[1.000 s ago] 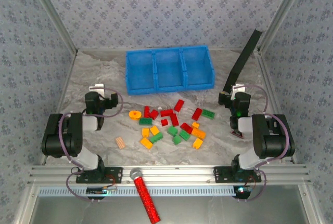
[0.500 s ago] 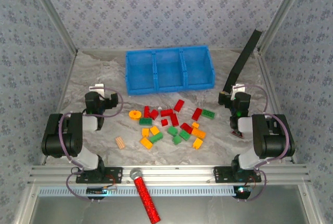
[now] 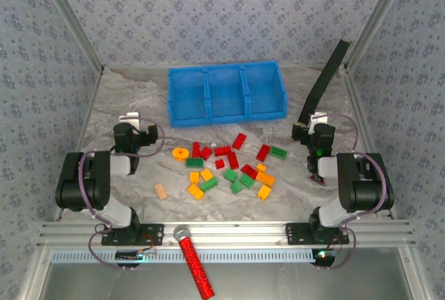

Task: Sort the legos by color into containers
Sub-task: Pick up the lego from the middle-right of the table.

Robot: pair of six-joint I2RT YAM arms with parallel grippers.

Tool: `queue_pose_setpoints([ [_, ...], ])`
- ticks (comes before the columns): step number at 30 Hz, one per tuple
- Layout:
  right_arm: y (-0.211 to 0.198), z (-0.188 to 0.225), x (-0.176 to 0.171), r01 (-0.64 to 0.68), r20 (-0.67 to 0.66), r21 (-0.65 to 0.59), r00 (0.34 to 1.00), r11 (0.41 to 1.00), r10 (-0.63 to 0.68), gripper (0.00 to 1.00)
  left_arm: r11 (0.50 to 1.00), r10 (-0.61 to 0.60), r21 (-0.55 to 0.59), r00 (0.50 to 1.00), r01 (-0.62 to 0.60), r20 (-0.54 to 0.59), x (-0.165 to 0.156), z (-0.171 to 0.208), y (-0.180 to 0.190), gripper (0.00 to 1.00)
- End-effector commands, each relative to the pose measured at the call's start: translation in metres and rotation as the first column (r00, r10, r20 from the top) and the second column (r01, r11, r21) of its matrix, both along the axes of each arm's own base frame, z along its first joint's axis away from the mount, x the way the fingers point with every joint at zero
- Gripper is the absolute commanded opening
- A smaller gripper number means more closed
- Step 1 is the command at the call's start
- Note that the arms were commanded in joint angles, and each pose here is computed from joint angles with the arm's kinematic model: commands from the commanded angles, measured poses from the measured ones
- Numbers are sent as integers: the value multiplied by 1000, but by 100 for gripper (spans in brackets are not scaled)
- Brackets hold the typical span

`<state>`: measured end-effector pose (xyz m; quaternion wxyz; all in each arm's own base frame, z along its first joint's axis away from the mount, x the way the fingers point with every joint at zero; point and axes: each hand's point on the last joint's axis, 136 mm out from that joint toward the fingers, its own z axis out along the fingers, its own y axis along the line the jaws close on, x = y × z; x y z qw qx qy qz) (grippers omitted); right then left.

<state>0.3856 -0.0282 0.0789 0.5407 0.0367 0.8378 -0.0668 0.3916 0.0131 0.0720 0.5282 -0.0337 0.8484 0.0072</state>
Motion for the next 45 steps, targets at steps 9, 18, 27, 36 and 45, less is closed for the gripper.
queue_pose_setpoints([
  [9,5,6,5,-38,21,17,999,999,37,100,1000,-16,6,999,16,50,8,17,-1,99],
  [18,70,30,-6,-401,-19,-14,916,916,401,100,999,-52,-4,995,52,-84,18,85,-9,99],
  [27,163,49,-49,-785,-274,-101,612,611,742,97,981,-195,-41,978,192,-77,8,120,-51,99],
  [36,160,30,-89,-882,-651,55,324,468,686,89,973,-229,-23,971,228,-71,-2,112,-60,99],
  [45,147,0,-116,-893,-795,90,202,440,572,86,962,-267,36,961,270,-73,-6,109,-72,99],
])
